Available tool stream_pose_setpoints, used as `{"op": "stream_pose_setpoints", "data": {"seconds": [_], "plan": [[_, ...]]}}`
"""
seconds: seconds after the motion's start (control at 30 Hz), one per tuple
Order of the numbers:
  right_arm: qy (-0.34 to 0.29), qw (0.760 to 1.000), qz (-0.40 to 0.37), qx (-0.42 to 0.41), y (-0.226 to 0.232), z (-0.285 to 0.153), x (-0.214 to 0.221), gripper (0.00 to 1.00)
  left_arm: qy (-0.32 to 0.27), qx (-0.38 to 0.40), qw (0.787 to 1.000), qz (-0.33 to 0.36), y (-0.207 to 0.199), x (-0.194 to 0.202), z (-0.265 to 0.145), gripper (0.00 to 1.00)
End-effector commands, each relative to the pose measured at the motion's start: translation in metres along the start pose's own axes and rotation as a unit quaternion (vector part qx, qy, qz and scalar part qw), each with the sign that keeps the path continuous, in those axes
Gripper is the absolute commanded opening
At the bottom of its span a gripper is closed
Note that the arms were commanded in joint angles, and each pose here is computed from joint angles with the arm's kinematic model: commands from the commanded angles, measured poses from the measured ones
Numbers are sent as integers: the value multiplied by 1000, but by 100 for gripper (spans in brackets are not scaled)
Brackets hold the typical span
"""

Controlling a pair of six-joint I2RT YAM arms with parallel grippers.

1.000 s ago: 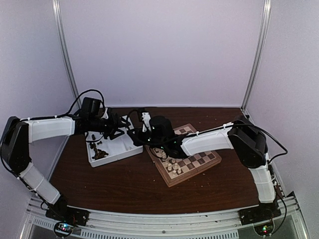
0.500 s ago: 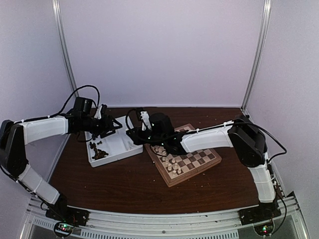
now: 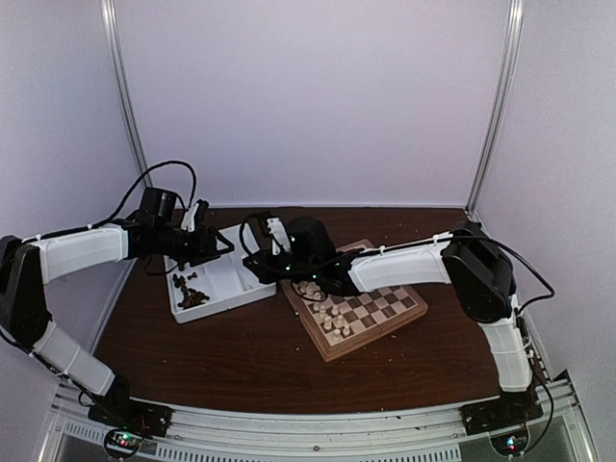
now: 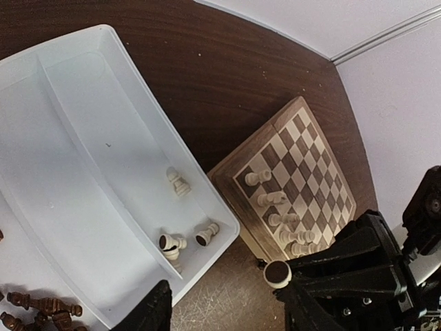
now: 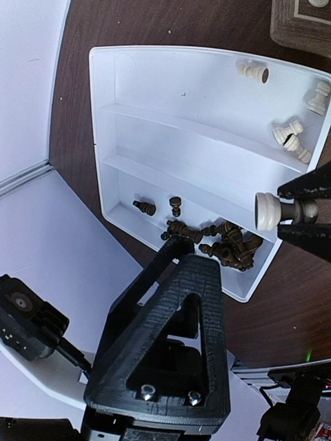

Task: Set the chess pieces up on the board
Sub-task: Place the chess piece on the chessboard.

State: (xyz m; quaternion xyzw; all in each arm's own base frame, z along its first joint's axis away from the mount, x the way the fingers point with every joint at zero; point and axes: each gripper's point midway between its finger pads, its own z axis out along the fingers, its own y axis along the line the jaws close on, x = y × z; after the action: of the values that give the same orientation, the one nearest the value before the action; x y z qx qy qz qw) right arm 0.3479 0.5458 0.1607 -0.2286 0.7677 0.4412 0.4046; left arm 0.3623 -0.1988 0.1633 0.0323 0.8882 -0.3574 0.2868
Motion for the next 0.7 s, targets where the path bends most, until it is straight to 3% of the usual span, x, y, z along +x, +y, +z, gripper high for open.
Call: {"op": "stream_pose_setpoints", "data": {"seconds": [0.0, 0.27, 0.43, 0.57, 0.67], "plan": [[12, 1000, -12, -11, 9, -17, -14, 0, -2, 34, 999, 37, -10, 1, -3, 56], [69, 997, -33, -7, 12, -76, -12, 0, -38, 113, 988, 101, -43, 15, -24, 55], [114, 993, -39, -18, 28, -124, -7, 0, -52, 98, 970, 216, -76, 35, -30, 55], [156, 986, -32, -46, 45, -163, 4, 0, -97, 120, 932, 327, -108, 50, -47, 55], [186, 980, -32, -56, 55, -193, 12, 0, -156, 193, 875, 415, -133, 72, -67, 57]]}}
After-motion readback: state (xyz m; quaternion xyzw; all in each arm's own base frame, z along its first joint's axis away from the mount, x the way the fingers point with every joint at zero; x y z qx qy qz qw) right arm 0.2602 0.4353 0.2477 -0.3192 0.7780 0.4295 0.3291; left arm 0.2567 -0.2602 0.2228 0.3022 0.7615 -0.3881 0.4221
